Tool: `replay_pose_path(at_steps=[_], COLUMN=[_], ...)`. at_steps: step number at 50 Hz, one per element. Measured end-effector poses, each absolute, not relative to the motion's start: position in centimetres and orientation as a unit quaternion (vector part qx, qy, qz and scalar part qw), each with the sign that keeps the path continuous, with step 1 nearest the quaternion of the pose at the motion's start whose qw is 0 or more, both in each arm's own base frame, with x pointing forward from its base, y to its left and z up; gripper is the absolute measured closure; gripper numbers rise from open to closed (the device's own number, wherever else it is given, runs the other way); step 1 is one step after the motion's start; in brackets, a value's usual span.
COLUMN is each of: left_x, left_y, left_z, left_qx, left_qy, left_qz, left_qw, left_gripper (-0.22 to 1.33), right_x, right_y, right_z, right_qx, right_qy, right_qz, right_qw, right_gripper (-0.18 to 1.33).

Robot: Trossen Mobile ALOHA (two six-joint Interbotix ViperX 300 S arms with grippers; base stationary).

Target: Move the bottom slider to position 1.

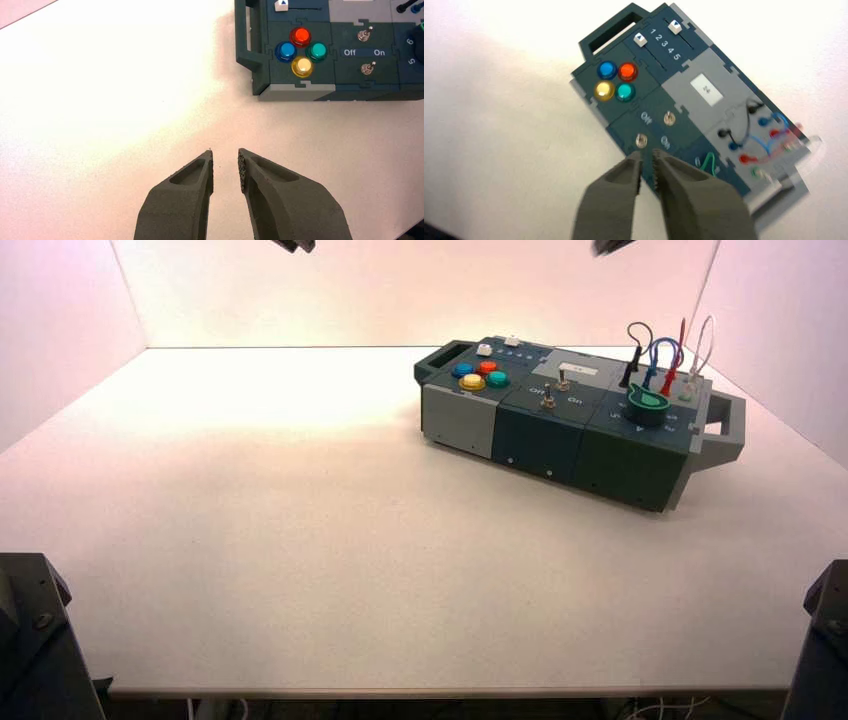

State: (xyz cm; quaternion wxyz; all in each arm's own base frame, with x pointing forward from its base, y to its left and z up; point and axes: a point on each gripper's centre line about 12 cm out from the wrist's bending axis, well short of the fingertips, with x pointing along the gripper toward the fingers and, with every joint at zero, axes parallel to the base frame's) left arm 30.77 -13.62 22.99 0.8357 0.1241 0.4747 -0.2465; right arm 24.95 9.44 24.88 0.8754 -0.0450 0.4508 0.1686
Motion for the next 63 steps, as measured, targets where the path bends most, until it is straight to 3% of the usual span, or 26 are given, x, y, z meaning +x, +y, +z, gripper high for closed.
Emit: replay_pose_path(at_steps=[1, 2, 6, 7, 10, 29, 63], left_x=[30.8, 30.8, 30.8, 30.8, 30.9, 30.9, 30.7], left_y=[-13.6, -13.6, -13.7, -13.7, -13.7, -13.7, -13.6], left_z=[23.0, 22.9, 22.7, 22.7, 22.6, 22.4, 21.9], left_qx=[0.124, 0.125, 0.124, 0.125, 0.125, 0.126, 0.127], left_qy=[0.475, 0.475, 0.478, 0.478, 0.48, 0.483, 0.488], left_qz=[-0.246, -0.246, -0.246, -0.247, -0.246, -0.246, -0.246], left_qw=[0.836, 0.835, 0.834, 0.834, 0.833, 0.831, 0.828], left_gripper=[0.5, 0.5, 0.5, 0.5, 0.5, 0.5, 0.5], right_x=[24.9, 23.5, 21.8, 20.6, 19.1, 13.7, 12.9], right_y=[9.4, 8.9, 8.4, 8.0, 7.6, 5.8, 5.5], right_z=[24.9, 25.3, 25.6, 25.4, 25.3, 24.2, 24.0], right_qx=[-0.045, -0.045, -0.046, -0.051, -0.054, -0.053, -0.039], right_qy=[0.451, 0.445, 0.436, 0.441, 0.44, 0.398, 0.369], right_qz=[0.169, 0.171, 0.174, 0.177, 0.181, 0.188, 0.19], right_qw=[0.875, 0.878, 0.882, 0.878, 0.878, 0.896, 0.909], right_gripper=[0.59, 0.39, 0.22, 0.04, -0.03, -0.03, -0.02])
